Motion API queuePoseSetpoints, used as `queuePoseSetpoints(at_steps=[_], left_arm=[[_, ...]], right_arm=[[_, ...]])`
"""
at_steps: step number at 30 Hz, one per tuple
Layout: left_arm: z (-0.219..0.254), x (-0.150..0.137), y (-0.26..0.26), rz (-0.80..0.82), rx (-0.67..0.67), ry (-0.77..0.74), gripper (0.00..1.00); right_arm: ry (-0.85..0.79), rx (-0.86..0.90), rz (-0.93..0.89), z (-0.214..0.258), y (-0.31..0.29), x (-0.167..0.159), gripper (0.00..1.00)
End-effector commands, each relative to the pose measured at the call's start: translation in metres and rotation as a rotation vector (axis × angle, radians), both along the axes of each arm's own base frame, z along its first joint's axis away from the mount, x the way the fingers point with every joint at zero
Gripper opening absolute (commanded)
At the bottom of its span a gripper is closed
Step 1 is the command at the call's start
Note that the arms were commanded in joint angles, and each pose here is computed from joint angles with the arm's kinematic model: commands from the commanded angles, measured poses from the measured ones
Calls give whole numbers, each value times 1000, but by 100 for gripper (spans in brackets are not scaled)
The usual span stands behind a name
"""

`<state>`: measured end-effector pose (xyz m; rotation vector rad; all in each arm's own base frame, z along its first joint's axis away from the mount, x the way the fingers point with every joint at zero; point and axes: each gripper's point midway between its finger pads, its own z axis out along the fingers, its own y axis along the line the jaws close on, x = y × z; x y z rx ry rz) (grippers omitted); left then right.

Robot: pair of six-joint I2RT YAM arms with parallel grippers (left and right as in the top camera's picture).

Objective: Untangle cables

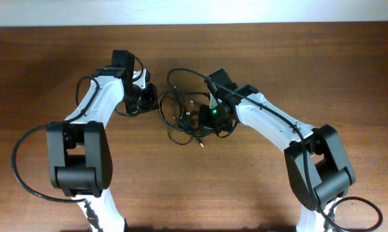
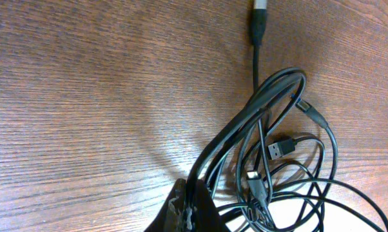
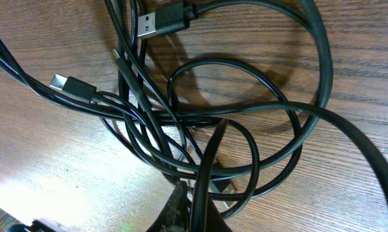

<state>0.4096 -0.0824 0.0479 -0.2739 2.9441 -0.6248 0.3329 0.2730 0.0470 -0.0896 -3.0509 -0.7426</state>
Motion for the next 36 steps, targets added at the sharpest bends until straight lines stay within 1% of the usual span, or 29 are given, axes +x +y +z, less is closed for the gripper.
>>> queuePoseSetpoints(at_steps=[1,4,6,8,11,12,13,14,15,16,17,18,19,22,25,28,31,33,34,36], left_arm=[[15,3,-4,-14,-20,-39,0],[14,3,-5,-19,-5,-39,0],[11,3,-2,-23,48,-41,0],[10,2,-5,-33,62,-44,0],[3,2,-6,-17,181,-45,0],[3,1,-7,-21,208,-48,0],[2,1,-11,-31,219,-53,0],[2,0,-14,-40,221,-54,0],[2,0,-15,-45,230,-57,0],[2,1,-12,-12,249,-52,0],[1,1,-10,12,258,-48,0],[1,2,-10,13,257,-50,1],[1,2,-10,13,257,-50,1],[1,2,-10,13,257,-51,2],[1,2,-9,12,258,-50,3],[1,2,-9,14,259,-50,2],[1,2,0,32,260,-40,0],[1,2,3,41,261,-35,0],[0,2,5,43,261,-34,0],[0,1,7,49,262,-29,0]], right_arm=[[-4,-23,5,-6,-4,1,4],[-3,-23,5,-6,-4,1,4],[-3,-23,5,-6,-4,1,4],[0,-25,6,-6,-4,0,4],[21,-27,8,-7,-5,-5,4],[23,-14,29,-6,-7,-5,4],[24,35,71,-2,-5,-6,4],[30,133,133,7,-2,-7,4],[48,358,213,33,5,-10,4],[59,465,226,49,5,-10,4],[69,535,202,63,-3,-6,4],[27,584,222,77,-10,-2,4],[-51,687,287,104,-13,-3,4],[-167,889,369,162,-18,-11,4],[-244,906,394,191,-23,-17,4],[-351,907,440,226,-27,-31,4],[-524,836,481,268,-35,-50,4],[-618,830,508,295,-40,-66,4],[-657,829,490,313,-44,-72,4],[-703,840,436,338,-52,-72,4]])
